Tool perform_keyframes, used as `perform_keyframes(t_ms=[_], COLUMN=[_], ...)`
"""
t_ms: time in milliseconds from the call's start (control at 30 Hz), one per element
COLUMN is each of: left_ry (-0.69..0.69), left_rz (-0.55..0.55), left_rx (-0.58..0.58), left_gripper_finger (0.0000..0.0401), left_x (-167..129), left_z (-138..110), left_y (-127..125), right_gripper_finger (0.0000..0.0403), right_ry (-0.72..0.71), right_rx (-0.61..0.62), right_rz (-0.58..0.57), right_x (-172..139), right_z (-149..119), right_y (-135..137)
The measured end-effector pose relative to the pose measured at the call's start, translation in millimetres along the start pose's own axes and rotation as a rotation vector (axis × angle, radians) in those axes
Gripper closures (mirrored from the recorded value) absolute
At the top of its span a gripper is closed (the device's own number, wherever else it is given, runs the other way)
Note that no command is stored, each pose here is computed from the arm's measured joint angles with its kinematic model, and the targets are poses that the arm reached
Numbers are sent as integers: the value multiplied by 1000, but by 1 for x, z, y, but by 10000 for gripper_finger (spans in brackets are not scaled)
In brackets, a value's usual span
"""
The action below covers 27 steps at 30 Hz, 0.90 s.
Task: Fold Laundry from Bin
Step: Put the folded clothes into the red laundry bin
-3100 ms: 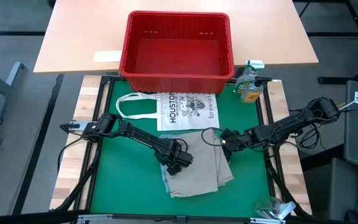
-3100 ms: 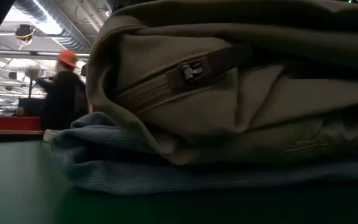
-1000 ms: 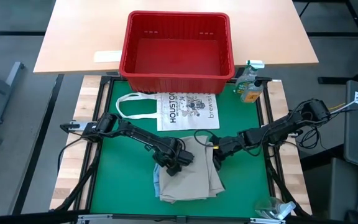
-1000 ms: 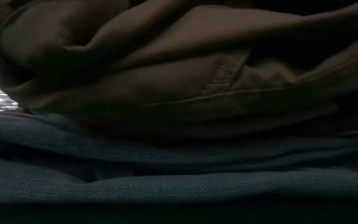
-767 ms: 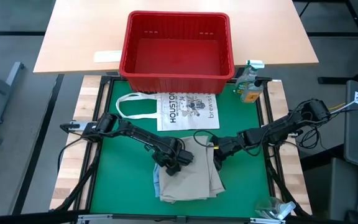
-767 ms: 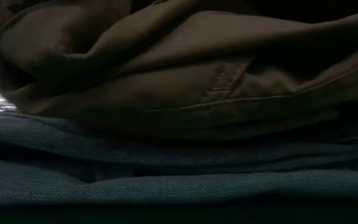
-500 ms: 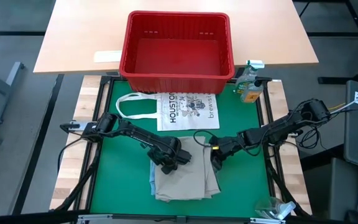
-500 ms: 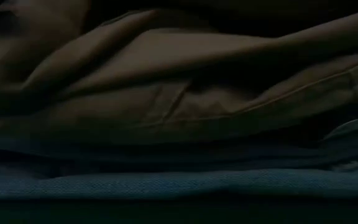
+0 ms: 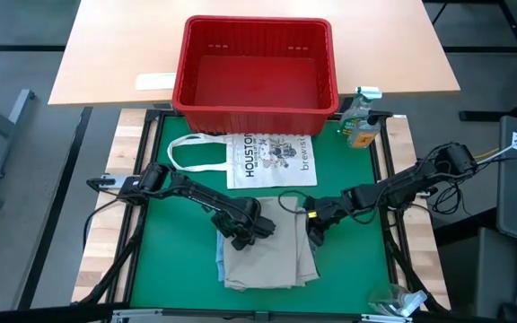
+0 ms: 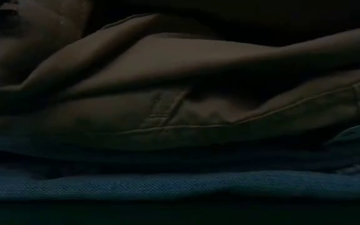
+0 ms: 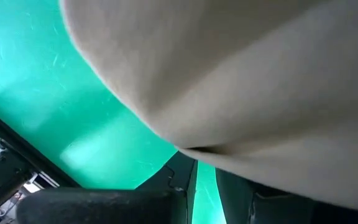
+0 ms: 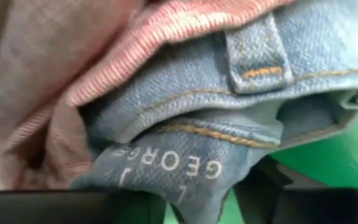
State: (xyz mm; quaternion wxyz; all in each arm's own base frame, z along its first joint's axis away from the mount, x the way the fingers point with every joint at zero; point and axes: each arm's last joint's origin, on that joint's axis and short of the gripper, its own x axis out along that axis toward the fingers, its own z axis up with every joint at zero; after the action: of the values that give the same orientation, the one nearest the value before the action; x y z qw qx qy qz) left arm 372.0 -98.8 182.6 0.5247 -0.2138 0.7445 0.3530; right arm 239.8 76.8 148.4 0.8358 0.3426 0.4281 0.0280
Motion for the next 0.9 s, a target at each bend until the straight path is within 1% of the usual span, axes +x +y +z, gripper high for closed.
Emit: perform_keyframes(t_ms=[133,167,267,400,500,600,767,867,900], left_ry=[-4,-5,-12,-13,-17,-20,-20,-21,-21], left_rz=[-5,-7,-16,-17,-25,-30,-32,-32,-33], left_rx=[-1,-1,-2,-3,-3,-2,-2,-2,-2], left_gripper_finger=[348,348,348,348,348,348,348,348,348], left_x=[0,0,0,0,0,0,0,0,0], left_z=[0,0,1,1,1,2,2,2,2], left_y=[0,-1,-2,-2,-2,-3,-3,-3,-3], right_gripper_finger=[220,213,202,202,205,205,205,205,205], right_ry=[38,56,140,226,261,283,328,388,422], right_rx=[-47,-46,7,67,50,44,52,60,63], right_rz=[-44,-54,-86,-156,-189,-203,-180,-199,-221], right_x=[-1,-1,-4,-9,-12,-13,-14,-20,-24], right_z=[-1,-1,0,-1,-2,-5,-7,-7,-7], right_y=[-7,-10,-23,-37,-42,-43,-43,-40,-38])
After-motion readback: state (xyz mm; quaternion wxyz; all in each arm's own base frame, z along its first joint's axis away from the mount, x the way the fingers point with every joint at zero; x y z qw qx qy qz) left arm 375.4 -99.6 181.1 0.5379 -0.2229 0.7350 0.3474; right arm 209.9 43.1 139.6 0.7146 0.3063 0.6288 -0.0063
